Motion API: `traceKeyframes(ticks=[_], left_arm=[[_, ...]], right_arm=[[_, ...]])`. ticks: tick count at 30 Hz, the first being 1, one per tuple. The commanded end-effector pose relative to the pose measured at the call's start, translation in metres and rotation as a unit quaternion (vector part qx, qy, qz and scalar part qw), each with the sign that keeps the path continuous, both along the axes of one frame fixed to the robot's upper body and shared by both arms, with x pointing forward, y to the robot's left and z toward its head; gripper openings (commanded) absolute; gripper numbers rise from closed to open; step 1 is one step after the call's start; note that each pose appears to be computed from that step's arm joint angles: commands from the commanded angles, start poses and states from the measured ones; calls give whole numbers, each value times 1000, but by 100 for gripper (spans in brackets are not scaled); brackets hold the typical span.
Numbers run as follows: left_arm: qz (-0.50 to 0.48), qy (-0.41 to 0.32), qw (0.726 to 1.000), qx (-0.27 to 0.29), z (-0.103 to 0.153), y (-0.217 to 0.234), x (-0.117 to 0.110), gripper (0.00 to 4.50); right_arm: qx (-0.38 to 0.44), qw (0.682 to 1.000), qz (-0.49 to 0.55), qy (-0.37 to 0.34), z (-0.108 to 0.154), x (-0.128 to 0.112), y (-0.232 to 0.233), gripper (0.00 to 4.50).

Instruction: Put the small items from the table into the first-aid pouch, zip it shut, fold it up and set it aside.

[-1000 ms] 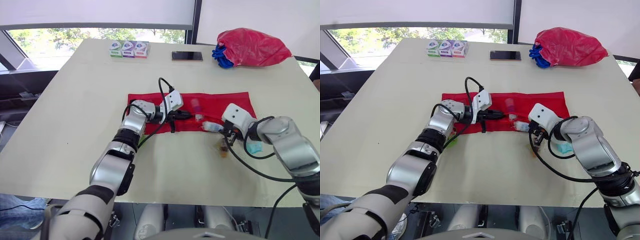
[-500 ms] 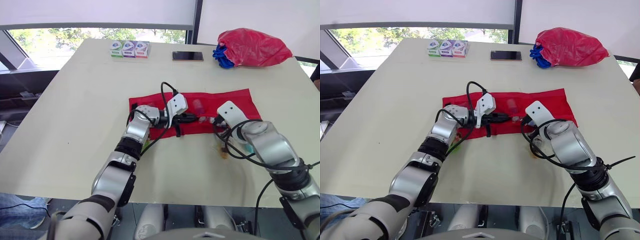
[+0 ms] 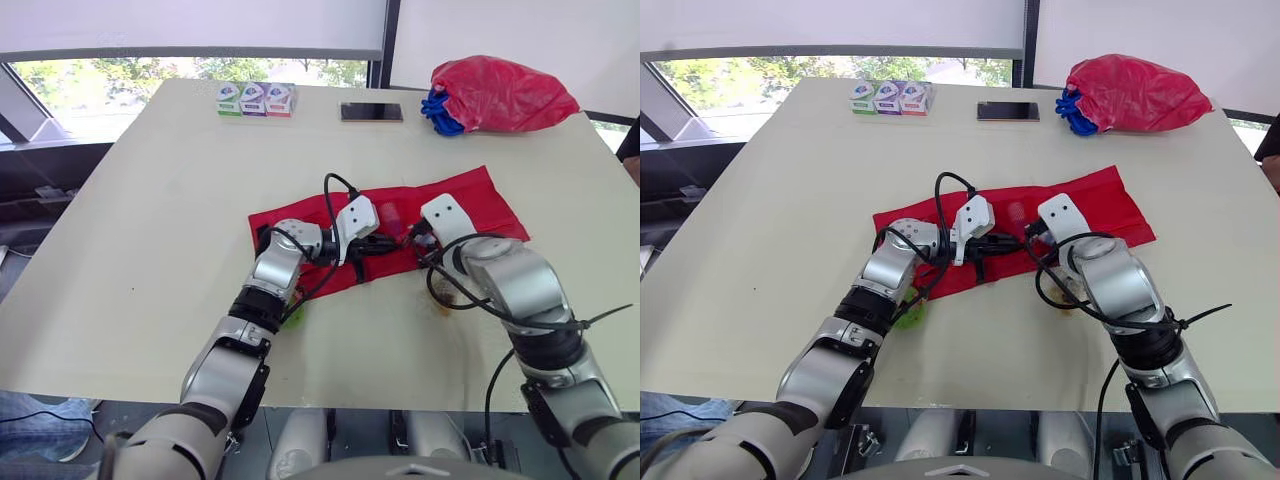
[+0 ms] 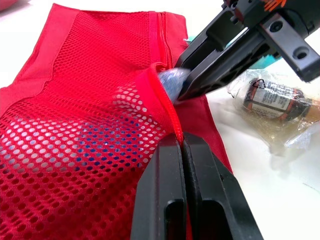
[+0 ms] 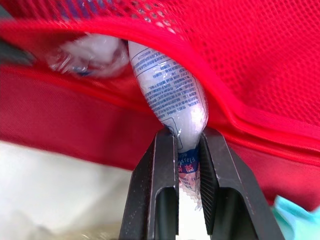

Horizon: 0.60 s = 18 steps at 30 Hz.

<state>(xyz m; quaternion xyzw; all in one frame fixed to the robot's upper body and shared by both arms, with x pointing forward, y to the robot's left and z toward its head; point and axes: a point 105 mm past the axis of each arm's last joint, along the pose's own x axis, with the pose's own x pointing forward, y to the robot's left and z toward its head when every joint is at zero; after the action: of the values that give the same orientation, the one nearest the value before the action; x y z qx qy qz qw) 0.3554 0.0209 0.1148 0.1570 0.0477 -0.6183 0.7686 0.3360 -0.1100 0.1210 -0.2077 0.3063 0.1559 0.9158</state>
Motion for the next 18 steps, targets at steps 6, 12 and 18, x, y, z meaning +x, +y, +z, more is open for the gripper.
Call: traceKeyframes(ticks=[6,12,18], left_arm=[[-22,-22,1000,-5,12,-5,0,0],[-38,-22,999,0,11,-5,-4,0],[-43,-23,999,0,12,-6,-4,0]], right_arm=[[42,998,36,-13,7,-3,29,40],[53,998,17,-13,7,7,31,40],[47,996,76,0,4,0,56,40]])
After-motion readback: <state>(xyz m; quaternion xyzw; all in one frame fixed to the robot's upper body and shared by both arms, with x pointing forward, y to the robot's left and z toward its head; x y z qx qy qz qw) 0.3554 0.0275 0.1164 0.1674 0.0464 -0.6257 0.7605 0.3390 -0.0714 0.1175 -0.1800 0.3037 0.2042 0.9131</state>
